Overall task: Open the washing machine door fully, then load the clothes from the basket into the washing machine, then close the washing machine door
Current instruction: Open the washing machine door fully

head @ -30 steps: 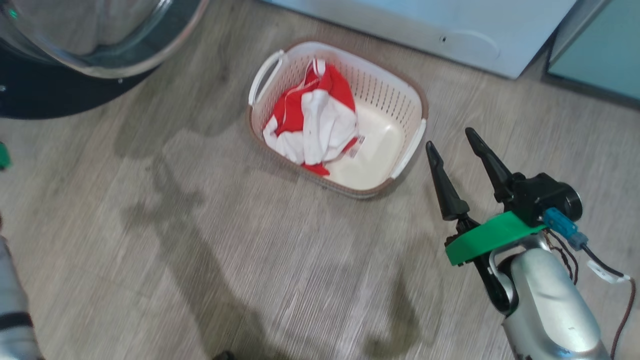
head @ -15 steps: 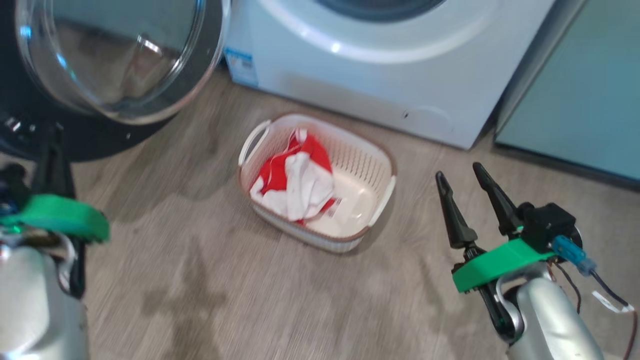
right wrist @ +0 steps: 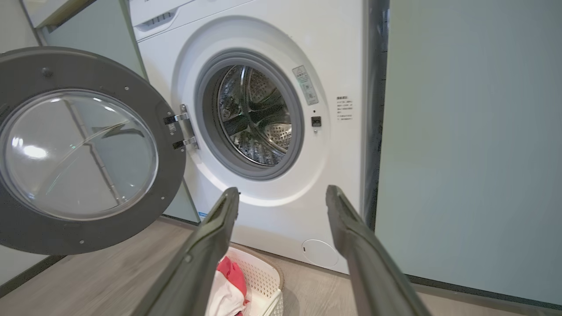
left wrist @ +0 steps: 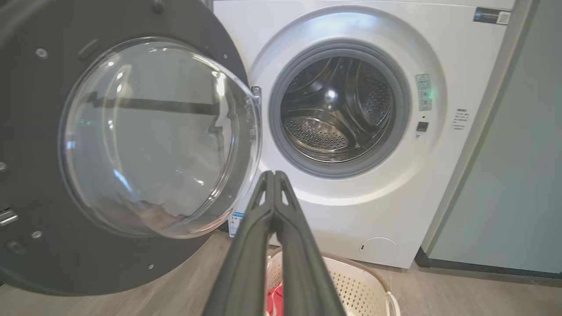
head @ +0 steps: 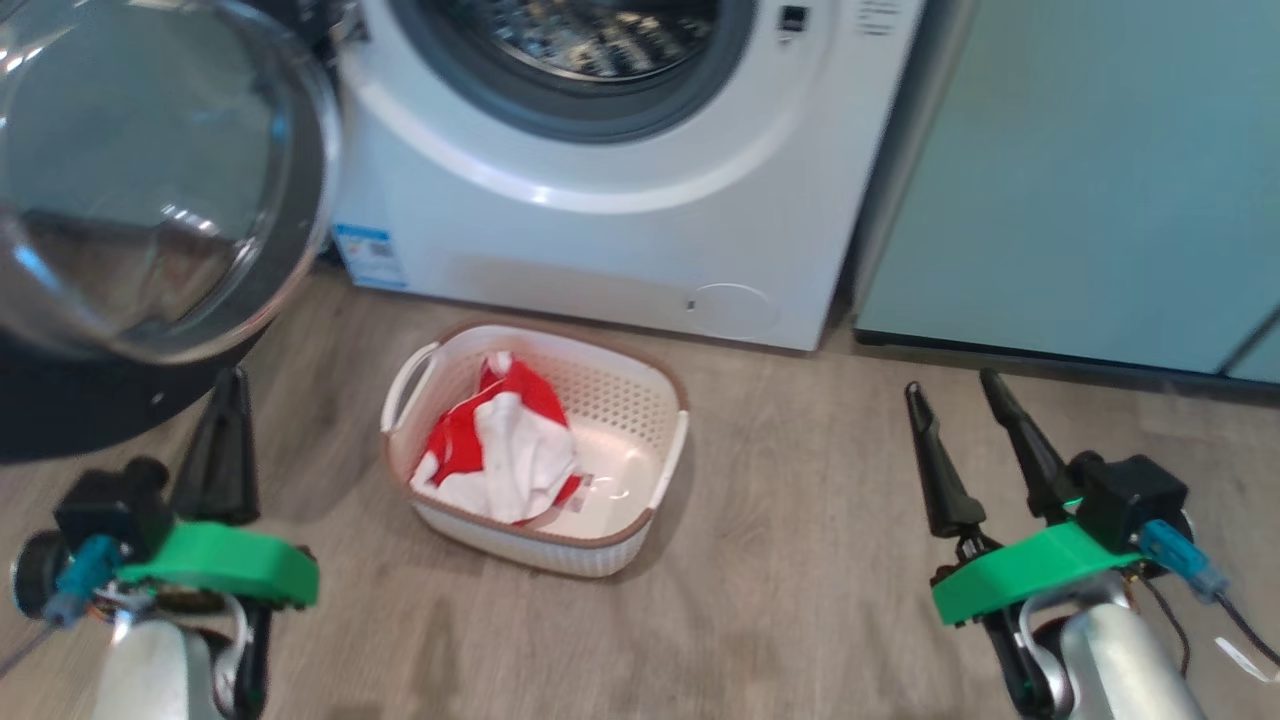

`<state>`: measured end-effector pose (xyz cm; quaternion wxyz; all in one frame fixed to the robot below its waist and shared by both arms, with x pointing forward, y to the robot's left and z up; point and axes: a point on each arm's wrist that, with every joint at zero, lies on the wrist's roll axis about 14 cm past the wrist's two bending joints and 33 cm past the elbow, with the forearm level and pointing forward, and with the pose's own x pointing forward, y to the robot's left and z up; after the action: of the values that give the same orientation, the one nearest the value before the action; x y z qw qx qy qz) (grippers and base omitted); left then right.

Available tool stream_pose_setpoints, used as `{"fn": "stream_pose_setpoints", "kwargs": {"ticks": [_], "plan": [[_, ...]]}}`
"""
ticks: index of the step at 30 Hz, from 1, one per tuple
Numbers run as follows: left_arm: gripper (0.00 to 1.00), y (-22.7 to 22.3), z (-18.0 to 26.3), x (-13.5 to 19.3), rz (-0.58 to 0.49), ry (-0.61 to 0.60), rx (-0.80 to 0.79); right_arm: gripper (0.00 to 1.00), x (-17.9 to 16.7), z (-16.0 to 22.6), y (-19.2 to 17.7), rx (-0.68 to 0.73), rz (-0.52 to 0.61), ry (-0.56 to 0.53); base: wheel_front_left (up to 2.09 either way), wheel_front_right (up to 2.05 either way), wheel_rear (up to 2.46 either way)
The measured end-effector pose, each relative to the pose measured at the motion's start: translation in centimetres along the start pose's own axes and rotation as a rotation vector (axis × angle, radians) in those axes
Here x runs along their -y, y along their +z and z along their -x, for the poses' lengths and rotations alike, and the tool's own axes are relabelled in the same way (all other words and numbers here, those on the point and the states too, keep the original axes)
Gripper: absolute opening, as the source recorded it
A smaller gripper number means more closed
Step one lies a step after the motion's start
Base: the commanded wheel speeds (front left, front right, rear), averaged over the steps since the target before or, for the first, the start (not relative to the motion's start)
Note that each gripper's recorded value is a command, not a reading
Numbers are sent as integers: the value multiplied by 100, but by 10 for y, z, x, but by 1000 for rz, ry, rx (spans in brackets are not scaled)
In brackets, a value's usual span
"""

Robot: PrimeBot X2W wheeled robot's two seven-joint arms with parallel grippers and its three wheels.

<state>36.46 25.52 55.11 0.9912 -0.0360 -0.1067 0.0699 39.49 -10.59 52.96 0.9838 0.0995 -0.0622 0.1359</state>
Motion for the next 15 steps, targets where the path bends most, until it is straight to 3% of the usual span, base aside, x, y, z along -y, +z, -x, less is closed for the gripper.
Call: {"fn": "stream_pose_setpoints", "kwargs": {"ticks": [7,15], "plan": [[0,-2,2,34,69,-75,5,100,35,21,15,39,15,-114,0,0,0],[0,-8,9,64,94,-159,-13,100,50,33,15,37,11,-167,0,0,0]]}}
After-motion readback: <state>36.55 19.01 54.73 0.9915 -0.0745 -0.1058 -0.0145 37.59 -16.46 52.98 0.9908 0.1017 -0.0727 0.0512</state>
